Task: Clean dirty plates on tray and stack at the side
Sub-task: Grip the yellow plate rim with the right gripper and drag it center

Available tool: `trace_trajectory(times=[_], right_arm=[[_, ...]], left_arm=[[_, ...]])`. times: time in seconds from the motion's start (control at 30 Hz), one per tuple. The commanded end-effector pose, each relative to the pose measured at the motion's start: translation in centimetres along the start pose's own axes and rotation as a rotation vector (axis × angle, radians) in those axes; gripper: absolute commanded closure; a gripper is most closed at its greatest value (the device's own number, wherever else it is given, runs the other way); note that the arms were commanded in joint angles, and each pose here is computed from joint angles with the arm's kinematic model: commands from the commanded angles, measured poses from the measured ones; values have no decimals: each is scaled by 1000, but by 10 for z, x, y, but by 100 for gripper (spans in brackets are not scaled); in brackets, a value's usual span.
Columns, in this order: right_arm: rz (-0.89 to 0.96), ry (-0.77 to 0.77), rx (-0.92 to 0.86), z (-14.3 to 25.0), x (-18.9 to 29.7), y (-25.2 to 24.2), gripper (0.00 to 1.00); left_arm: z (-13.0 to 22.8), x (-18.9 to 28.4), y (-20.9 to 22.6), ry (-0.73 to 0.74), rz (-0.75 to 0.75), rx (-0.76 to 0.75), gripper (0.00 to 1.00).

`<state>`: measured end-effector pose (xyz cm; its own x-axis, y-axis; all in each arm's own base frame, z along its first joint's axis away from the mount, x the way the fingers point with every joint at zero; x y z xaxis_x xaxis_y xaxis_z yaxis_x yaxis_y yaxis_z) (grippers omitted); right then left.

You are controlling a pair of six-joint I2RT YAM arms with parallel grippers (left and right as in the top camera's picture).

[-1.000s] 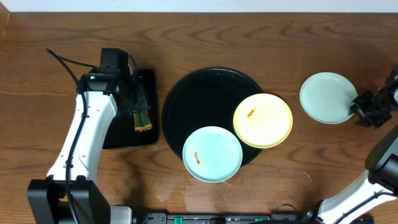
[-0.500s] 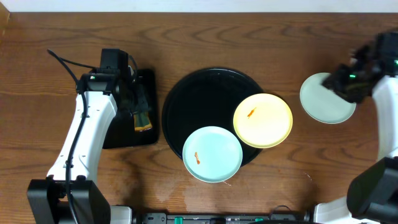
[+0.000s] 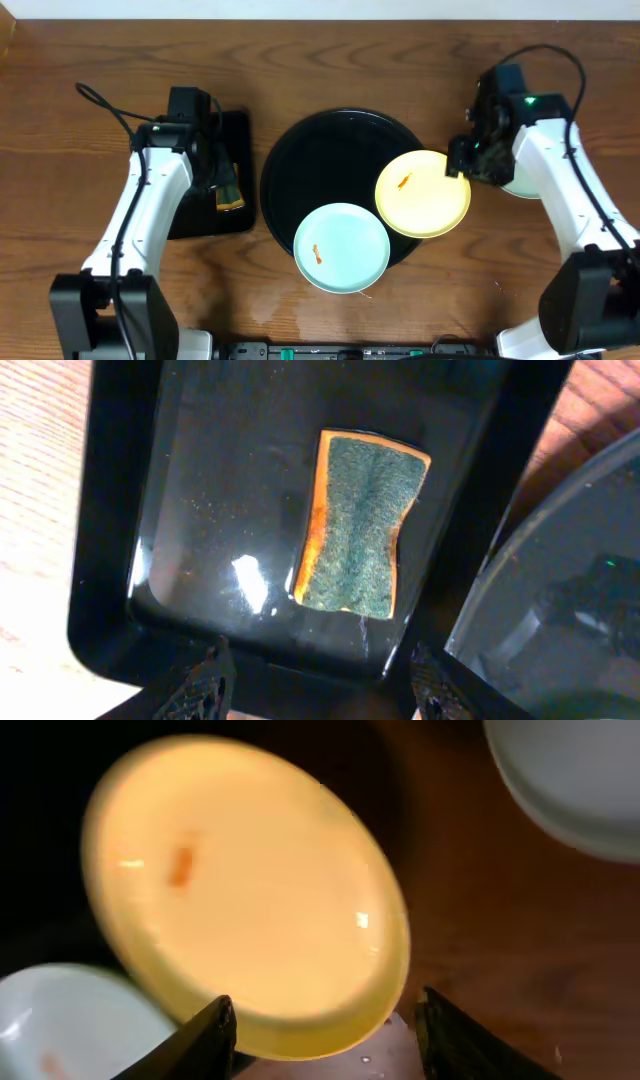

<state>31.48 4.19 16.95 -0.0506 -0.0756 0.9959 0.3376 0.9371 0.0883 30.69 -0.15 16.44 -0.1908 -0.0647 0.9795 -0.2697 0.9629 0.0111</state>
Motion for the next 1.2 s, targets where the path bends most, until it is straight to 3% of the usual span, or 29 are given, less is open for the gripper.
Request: trace_trajectory(times=[0.0, 0.1, 0.2, 0.3, 0.63, 0.9, 1.03, 1.17], right_arm=[[90, 44, -97, 12, -31, -15, 46], [34, 84, -106, 22, -50, -15, 47], [29, 80, -110, 26, -64, -18, 61], [29, 47, -102, 21, -65, -18, 99], [-82, -162, 87, -15, -60, 2, 99], [-330, -339, 397, -31, -46, 59, 99], [-325, -370, 434, -28, -46, 72, 99], [-265, -336, 332, -25, -61, 72, 99]], left_arm=[[1, -6, 4, 9, -32, 23, 41], [0, -6, 4, 6, -31, 14, 41], [0, -6, 4, 5, -30, 11, 41], [0, -6, 4, 5, -30, 11, 41], [0, -6, 4, 5, -30, 11, 41], [0, -6, 4, 5, -30, 12, 41], [0, -6, 4, 5, -30, 11, 41], [0, -6, 4, 6, -30, 11, 41]])
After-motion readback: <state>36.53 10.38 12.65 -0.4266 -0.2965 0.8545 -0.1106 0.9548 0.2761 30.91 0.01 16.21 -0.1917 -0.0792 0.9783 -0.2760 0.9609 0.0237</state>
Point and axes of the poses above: each gripper's point midway between its finger pads, its own x axis back along the fingers, its own y axis along the line the jaws close on, z = x × y, the point moved 7 cm from there along x, back along the fingers, and after that the axes turned 7 degrees about -x, right-handed, at the moved point
